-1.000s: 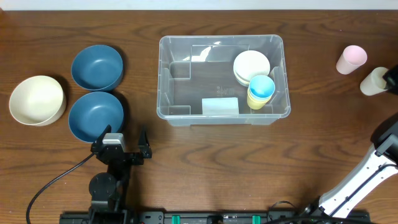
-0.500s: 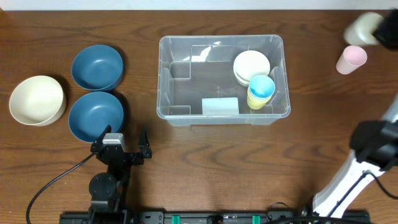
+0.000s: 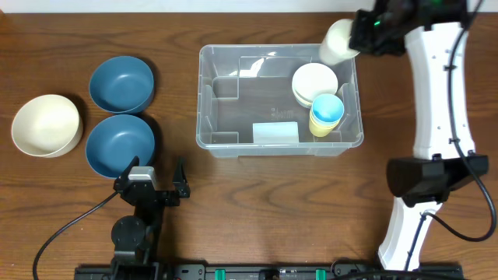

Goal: Pack container
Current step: 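Carry the white cup into the bin and stack it on the blue cup, then release and move the right gripper to the pink cup and grasp it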

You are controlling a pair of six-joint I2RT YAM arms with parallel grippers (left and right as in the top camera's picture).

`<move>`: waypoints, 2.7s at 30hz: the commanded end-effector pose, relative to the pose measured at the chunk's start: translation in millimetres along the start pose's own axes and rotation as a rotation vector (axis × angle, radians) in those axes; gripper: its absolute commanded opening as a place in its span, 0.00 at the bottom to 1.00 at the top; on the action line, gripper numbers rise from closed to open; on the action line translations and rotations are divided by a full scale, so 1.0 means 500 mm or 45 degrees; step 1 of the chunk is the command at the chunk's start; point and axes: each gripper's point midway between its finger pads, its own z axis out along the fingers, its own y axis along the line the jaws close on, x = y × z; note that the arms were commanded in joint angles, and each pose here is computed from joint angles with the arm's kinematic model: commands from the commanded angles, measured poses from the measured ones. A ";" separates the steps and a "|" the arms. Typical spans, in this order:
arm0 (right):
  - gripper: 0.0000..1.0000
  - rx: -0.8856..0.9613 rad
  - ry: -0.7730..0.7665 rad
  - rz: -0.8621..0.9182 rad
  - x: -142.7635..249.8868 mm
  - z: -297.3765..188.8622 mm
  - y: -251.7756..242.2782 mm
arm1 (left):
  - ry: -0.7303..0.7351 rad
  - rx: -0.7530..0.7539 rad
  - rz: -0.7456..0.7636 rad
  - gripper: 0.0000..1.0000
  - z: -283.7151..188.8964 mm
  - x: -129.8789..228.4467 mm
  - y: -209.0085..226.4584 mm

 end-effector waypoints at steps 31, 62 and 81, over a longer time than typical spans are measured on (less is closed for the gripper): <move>0.01 0.291 0.478 -0.082 0.192 0.098 -0.039 | 0.067 -0.038 0.022 0.98 0.002 0.034 0.013; 0.53 0.237 0.019 0.150 -0.007 0.015 -0.146 | 0.066 -0.038 0.022 0.98 0.002 0.033 0.013; 0.55 0.395 0.049 0.653 -0.053 0.177 -0.537 | 0.066 -0.038 0.022 0.98 0.002 0.033 0.013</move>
